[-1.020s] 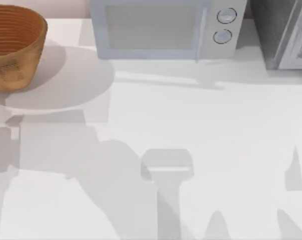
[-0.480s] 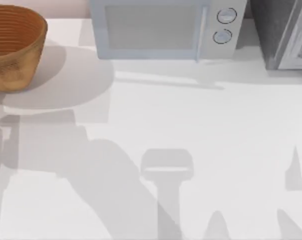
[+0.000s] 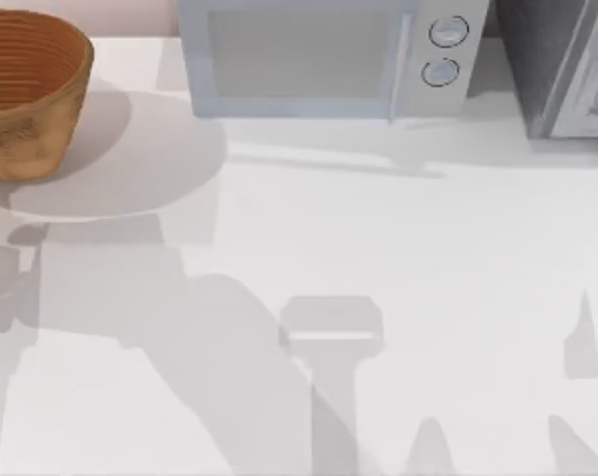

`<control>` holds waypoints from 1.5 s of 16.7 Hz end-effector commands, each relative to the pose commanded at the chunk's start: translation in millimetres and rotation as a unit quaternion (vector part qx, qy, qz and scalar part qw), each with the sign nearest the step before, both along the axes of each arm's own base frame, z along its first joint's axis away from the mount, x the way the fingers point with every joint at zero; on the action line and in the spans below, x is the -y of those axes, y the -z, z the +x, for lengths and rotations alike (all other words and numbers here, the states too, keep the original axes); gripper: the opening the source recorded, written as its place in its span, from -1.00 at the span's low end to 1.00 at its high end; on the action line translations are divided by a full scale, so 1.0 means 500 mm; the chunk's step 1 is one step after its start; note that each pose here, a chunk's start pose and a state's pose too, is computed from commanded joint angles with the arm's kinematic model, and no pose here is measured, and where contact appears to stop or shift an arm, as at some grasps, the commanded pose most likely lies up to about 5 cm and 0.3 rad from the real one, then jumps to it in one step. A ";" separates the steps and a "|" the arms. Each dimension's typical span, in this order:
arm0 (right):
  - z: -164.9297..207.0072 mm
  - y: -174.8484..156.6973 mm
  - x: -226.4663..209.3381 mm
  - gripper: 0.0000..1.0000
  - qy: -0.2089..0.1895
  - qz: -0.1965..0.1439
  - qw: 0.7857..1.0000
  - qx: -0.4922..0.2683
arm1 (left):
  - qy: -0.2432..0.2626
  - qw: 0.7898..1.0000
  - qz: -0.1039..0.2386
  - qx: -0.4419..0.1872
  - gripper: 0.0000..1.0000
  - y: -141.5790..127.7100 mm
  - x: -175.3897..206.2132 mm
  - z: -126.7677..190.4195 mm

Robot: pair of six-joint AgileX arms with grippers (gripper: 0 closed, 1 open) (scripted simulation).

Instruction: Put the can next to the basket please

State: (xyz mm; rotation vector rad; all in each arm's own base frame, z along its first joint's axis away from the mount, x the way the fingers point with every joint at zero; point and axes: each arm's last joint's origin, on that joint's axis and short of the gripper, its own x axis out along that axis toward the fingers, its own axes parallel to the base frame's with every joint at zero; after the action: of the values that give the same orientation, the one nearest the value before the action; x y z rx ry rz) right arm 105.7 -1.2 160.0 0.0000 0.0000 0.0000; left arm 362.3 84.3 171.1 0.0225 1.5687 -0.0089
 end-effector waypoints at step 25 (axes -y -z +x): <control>0.000 0.000 0.000 1.00 0.000 0.000 1.000 0.000 | -0.005 0.999 0.011 -0.035 1.00 -0.001 0.003 -0.018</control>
State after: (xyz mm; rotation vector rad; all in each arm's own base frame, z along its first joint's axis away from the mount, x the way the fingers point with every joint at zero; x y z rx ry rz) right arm 105.7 -1.2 160.0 0.0000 0.0000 0.0000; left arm 353.4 83.0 171.6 0.0315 1.6395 0.0146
